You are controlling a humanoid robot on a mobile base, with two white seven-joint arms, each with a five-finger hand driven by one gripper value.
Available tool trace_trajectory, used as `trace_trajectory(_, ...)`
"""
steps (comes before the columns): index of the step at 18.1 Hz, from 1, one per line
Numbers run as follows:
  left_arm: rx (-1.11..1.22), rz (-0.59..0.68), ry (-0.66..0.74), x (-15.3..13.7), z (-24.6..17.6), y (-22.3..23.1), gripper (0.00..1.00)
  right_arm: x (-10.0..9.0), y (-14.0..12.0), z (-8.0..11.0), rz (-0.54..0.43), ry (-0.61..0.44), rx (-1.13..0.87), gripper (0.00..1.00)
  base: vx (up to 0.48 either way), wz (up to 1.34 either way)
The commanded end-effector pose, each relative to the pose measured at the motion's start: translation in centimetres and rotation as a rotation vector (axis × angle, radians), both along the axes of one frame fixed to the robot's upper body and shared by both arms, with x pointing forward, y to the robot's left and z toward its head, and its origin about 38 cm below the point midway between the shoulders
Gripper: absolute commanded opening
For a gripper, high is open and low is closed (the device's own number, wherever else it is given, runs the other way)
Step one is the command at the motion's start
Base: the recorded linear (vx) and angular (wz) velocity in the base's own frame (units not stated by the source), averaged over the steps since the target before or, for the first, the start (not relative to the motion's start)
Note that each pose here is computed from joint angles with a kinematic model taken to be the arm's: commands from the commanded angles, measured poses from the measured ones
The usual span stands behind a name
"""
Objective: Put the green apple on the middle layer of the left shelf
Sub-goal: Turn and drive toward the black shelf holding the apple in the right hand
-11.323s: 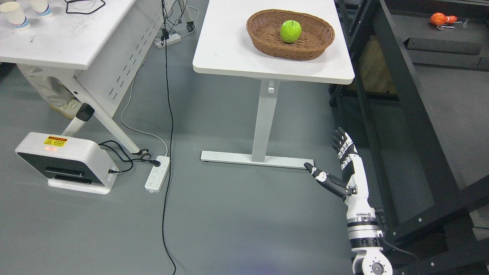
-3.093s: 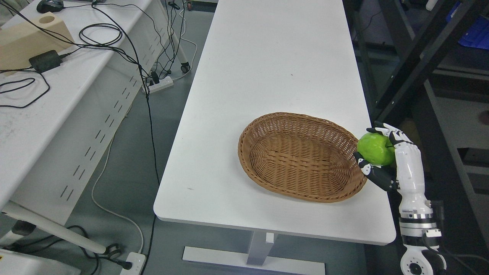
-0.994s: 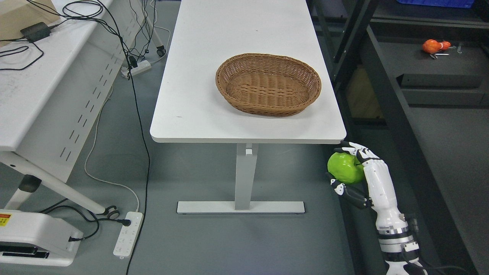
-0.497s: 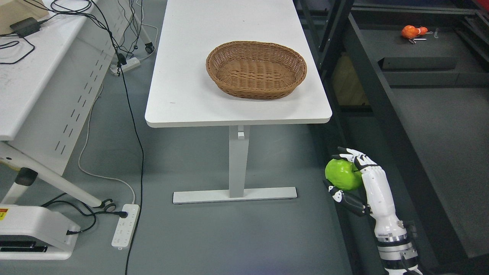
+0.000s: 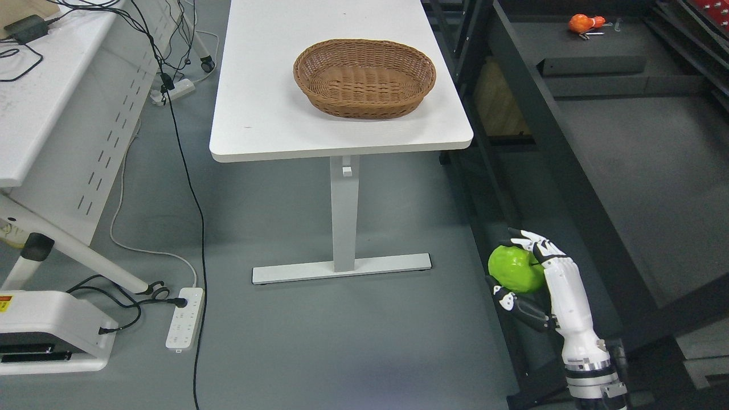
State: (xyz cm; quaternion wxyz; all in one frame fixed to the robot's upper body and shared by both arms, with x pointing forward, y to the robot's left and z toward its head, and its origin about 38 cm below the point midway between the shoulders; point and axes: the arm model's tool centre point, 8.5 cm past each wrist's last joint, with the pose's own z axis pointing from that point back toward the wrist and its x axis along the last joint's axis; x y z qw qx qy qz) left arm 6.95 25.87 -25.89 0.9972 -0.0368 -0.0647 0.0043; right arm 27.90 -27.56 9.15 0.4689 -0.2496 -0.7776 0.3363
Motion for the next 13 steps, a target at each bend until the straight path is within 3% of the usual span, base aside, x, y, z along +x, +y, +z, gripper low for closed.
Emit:
trace_trajectory(1, 0.018, 0.002, 0.003, 0.0, 0.1, 1.1, 1.00, -0.6, -1.3, -0.1, -0.037, 0.002, 0.021, 0.00, -0.155, -0.14)
trace_trajectory(13, 0.018, 0.002, 0.003, 0.0, 0.1, 1.1, 1.00, -0.7, -3.4, 0.4, -0.098, -0.011, 0.026, 0.00, -0.119, -0.27)
